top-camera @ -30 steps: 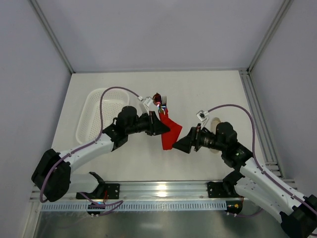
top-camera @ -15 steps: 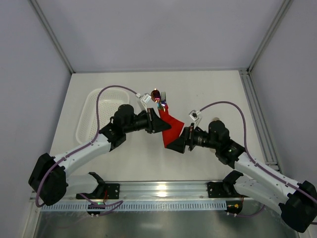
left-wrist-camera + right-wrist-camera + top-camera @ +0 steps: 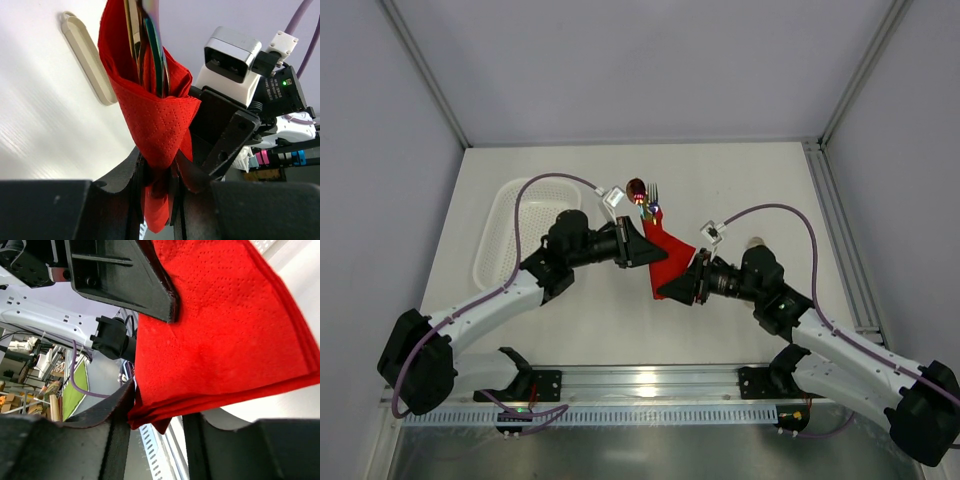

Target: Place the utensils on the paper napkin and roll it up

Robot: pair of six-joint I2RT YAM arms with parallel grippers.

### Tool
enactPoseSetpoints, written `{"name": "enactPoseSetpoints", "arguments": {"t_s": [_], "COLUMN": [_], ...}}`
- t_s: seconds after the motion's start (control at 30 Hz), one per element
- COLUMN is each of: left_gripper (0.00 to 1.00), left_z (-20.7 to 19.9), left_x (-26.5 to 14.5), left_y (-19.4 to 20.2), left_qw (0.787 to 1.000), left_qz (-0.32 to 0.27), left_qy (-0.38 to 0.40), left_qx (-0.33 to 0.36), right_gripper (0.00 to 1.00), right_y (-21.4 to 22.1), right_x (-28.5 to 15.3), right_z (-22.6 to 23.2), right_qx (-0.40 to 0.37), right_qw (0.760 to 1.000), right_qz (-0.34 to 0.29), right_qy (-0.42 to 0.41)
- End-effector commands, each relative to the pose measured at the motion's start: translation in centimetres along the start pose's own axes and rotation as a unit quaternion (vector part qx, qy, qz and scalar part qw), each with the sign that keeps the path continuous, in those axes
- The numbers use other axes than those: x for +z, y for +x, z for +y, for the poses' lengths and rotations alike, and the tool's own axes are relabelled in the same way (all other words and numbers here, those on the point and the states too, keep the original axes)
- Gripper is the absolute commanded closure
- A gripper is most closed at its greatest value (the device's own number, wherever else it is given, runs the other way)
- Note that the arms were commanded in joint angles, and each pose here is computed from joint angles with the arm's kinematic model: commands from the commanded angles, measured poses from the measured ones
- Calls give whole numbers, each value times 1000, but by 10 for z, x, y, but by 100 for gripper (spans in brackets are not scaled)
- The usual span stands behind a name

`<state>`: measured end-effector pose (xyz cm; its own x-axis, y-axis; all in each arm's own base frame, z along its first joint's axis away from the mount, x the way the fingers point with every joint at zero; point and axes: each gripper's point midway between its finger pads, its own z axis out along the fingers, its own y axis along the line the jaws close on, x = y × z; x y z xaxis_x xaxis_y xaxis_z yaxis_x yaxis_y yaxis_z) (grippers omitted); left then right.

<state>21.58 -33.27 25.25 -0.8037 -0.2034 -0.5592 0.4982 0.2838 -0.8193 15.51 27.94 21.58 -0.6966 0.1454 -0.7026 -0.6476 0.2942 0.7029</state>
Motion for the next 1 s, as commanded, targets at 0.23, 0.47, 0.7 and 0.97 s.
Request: {"name": "enactPoseSetpoints", "arguments": {"t_s": [0.23, 0.47, 0.7, 0.97], "left_gripper": [100, 100, 100, 100], "left_z": [-42, -45, -47, -37], "left_x": [-5, -5, -6, -4], "left_y": [-26, -29, -30, -26], "left_qw": [998, 997, 997, 998], "left_qz": [-24, -23, -25, -19], "left_qy": [62, 68, 76, 56], "left_qx": [24, 22, 25, 33], "right_gripper": [89, 96, 87, 66], "right_y": [-17, -17, -12, 10], "right_x": [-5, -6, -8, -43], "right_z": [25, 27, 13, -17], "right_qx": [-39, -38, -24, -16], "right_qw": [997, 997, 999, 993], "right_qz": [-39, -37, -31, 14], "right_qy": [-47, -51, -12, 115]}}
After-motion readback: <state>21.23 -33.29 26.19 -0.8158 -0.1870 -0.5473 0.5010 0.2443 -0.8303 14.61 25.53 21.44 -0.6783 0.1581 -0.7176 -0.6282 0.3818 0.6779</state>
